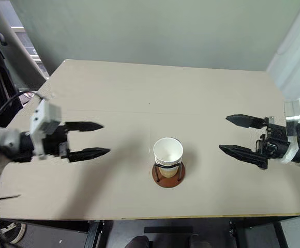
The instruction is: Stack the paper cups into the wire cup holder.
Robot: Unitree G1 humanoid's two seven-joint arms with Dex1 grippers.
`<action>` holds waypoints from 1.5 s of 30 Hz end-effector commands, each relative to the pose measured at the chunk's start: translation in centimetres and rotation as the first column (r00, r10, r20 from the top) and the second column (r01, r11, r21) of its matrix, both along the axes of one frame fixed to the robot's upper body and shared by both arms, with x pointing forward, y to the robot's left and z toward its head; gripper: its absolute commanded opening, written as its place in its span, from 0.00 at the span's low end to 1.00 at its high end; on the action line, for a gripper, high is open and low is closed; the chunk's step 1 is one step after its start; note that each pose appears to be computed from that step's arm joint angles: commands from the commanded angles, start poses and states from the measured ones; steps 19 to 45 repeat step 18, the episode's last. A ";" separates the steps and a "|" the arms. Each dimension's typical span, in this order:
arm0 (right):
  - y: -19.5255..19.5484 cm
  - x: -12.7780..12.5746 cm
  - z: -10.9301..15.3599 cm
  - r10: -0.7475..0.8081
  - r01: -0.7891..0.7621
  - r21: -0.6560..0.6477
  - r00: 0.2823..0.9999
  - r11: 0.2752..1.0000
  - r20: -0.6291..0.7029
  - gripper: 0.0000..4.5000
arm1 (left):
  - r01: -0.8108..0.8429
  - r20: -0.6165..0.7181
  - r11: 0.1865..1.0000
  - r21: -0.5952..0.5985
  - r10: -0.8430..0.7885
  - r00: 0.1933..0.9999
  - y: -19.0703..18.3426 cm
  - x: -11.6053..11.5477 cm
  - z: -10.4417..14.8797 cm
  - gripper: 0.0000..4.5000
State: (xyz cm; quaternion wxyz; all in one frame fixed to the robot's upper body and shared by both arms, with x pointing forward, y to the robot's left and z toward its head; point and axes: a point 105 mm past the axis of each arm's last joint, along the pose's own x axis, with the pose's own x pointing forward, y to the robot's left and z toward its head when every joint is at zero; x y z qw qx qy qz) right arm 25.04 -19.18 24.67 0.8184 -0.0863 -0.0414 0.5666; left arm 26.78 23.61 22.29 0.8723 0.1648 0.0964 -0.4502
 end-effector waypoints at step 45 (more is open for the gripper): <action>-2.2 1.7 -0.8 -0.047 0.047 -0.037 0.999 0.998 -0.013 1.00 | -0.142 -0.007 0.971 -0.191 0.143 0.990 1.9 -2.6 -0.6 0.99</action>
